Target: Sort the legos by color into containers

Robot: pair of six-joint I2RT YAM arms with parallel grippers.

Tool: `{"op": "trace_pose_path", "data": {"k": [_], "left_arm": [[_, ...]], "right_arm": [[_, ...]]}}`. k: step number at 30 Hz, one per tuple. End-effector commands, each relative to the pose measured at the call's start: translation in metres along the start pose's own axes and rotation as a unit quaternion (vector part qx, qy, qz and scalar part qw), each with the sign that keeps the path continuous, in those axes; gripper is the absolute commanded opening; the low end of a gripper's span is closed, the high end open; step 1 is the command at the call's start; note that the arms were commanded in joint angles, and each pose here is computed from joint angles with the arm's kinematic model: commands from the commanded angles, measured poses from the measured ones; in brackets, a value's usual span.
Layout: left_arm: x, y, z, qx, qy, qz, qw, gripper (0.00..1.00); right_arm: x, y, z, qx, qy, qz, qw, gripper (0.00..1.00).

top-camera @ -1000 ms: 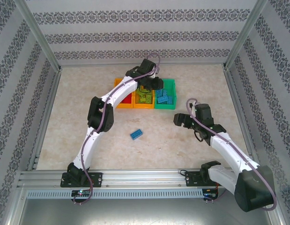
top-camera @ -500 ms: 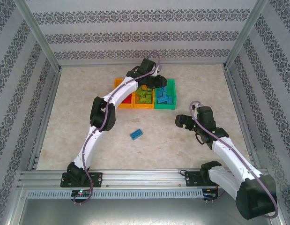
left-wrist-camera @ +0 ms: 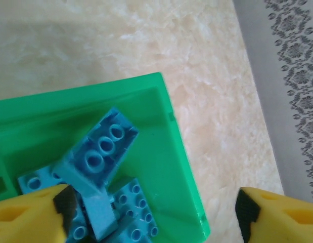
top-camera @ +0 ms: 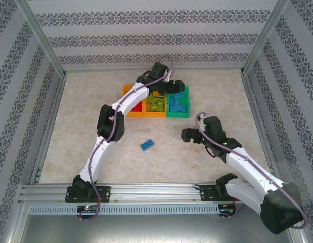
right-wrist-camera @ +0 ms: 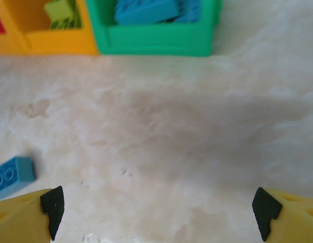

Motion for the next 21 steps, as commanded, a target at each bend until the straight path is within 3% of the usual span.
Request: {"op": "trace_pose_path", "data": {"k": [1, 9, 16, 21], "left_arm": [[-0.024, -0.008, 0.010, 0.005, -0.017, 0.019, 1.000, 1.00], [-0.087, -0.030, 0.020, 0.045, -0.071, 0.040, 0.996, 1.00], [-0.145, 0.019, -0.009, -0.016, -0.144, 0.074, 0.987, 1.00], [-0.189, 0.061, -0.046, -0.059, -0.167, 0.126, 0.976, 1.00]], "right_arm": [[0.005, 0.020, 0.002, -0.036, -0.004, 0.000, 0.999, 0.98], [0.027, 0.079, -0.021, -0.100, 0.024, 0.045, 0.994, 0.98], [0.062, 0.143, -0.055, -0.193, 0.097, 0.058, 0.975, 0.98], [0.086, 0.164, -0.072, -0.211, 0.133, 0.041, 0.967, 0.98]]}}
Point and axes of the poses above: each hand's point on the last joint's axis, 136 mm out from that joint toward the fingers, its own x axis out along the fingers, its own y axis along the line the jaws close on, z = x × y, the point moved 5 cm from there along -x, back along the fingers, and after that the axes turned 8 degrees about x, right-handed, at the moved point
